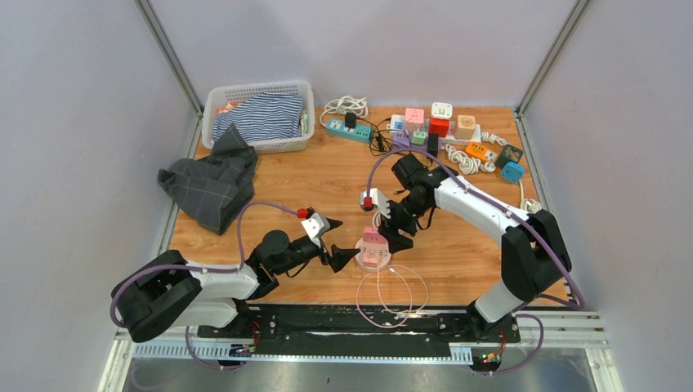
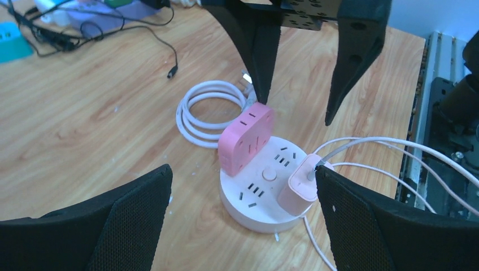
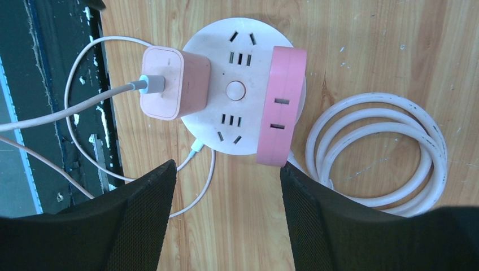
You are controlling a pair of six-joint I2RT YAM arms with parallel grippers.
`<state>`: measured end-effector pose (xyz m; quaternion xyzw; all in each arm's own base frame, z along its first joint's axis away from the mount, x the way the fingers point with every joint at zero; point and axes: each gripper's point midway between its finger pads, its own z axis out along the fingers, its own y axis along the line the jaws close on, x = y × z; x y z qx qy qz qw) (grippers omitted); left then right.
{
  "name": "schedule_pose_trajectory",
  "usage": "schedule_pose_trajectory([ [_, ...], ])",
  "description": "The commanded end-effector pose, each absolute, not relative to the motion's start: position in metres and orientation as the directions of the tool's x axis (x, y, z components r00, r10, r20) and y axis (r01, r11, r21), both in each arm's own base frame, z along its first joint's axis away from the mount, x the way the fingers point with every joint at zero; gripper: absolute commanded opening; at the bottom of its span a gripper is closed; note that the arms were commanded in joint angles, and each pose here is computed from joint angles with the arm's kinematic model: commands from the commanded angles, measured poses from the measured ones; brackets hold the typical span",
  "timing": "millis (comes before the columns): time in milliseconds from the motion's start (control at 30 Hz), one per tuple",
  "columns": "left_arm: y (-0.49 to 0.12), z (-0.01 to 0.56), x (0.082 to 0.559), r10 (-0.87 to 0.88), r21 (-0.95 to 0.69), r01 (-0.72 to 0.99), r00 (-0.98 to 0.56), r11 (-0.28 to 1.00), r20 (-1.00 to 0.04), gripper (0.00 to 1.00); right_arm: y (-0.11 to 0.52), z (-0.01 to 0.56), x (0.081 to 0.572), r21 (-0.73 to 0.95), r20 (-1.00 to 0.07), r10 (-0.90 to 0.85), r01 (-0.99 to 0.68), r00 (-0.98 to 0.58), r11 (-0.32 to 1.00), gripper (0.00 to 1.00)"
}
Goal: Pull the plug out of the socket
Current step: Remove the plug from the socket.
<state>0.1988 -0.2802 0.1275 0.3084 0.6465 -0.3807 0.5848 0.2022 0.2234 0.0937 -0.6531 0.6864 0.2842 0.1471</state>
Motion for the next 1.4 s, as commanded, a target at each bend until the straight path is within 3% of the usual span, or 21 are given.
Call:
schedule_pose_trajectory([
  [0,-0.291,0.152,0.2,-0.039,0.074,0.896,0.101,0.439,-0.994,0.98,0.218,0.11,0.198,0.203,-0.614,-0.783,-0.978,-0.096,-0.039,0.7],
  [300,-0.302,0.132,0.216,0.022,0.057,0.952,0.053,0.301,-0.998,0.94,0.217,0.119,0.197,0.19,-0.636,-0.767,-0.98,-0.082,-0.053,0.69],
  [533,-0.316,0.106,0.226,0.139,0.079,0.972,0.049,0.222,-0.989,0.83,0.215,0.122,0.198,0.168,-0.634,-0.77,-0.985,-0.071,-0.048,0.68],
  [667,-0.321,0.108,0.227,0.146,0.129,0.976,0.104,0.177,-0.984,0.82,0.212,0.125,0.2,0.161,-0.638,-0.767,-0.986,-0.073,-0.039,0.68],
  [967,-0.334,0.096,0.223,0.151,0.202,0.978,0.193,0.045,-0.969,0.68,0.21,0.123,0.201,0.18,-0.635,-0.767,-0.983,-0.09,-0.034,0.68],
  [1267,-0.347,0.083,0.223,0.152,0.118,0.993,0.118,-0.007,-0.981,0.5,0.207,0.119,0.202,0.19,-0.628,-0.772,-0.982,-0.101,-0.026,0.68],
  [1367,-0.349,0.077,0.225,0.153,0.094,0.996,0.094,-0.007,-0.984,0.48,0.206,0.119,0.203,0.192,-0.627,-0.772,-0.981,-0.105,-0.022,0.68],
])
